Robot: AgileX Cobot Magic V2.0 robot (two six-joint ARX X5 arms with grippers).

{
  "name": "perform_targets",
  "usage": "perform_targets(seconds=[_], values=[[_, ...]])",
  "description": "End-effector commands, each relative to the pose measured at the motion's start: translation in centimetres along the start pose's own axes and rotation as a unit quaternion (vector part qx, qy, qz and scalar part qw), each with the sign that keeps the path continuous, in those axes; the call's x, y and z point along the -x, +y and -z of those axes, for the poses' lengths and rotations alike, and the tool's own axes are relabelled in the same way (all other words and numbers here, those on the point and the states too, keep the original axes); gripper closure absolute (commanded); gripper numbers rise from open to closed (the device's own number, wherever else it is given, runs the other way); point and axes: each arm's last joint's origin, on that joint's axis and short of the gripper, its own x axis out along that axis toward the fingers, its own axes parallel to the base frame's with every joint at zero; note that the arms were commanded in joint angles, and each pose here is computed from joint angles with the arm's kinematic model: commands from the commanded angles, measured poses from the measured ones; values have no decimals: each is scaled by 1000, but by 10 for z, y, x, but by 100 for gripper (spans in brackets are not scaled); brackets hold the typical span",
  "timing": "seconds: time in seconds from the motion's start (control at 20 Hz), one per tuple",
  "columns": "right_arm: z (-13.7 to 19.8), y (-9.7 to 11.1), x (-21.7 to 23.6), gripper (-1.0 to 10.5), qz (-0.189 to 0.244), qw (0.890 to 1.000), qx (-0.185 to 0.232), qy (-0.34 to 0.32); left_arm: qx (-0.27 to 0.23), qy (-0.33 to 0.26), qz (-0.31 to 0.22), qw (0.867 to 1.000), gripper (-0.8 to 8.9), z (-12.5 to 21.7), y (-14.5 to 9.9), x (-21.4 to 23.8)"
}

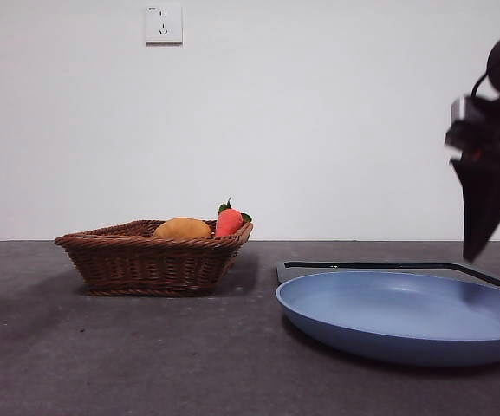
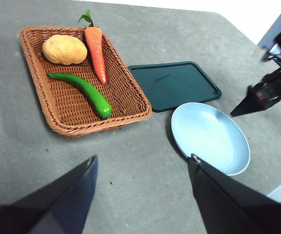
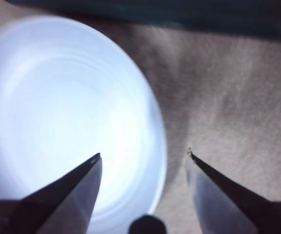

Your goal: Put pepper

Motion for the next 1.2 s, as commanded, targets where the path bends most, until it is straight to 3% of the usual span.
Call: perform_targets(seconds=[0.05,0.35,0.6,0.9,1.2], values=[[-6,-3,-13,665,13,1000,3,14,-7,-10,3,1000,487,-4,-2,2],[-8,-6,-32,747,9,999,3,40,-7,-10,3,1000,487,-4,-2,2],[-8,-3,-38,940,7,999,8,48,-7,-10,3,1000,487,-4,-2,2],[-5,-3,-28,943,9,999,-10,48,14,17,16,1000,488,-10,7,-14],[2,14,29,943,12,999,-3,-45,20,54,6,998,490,-42,14,-61]])
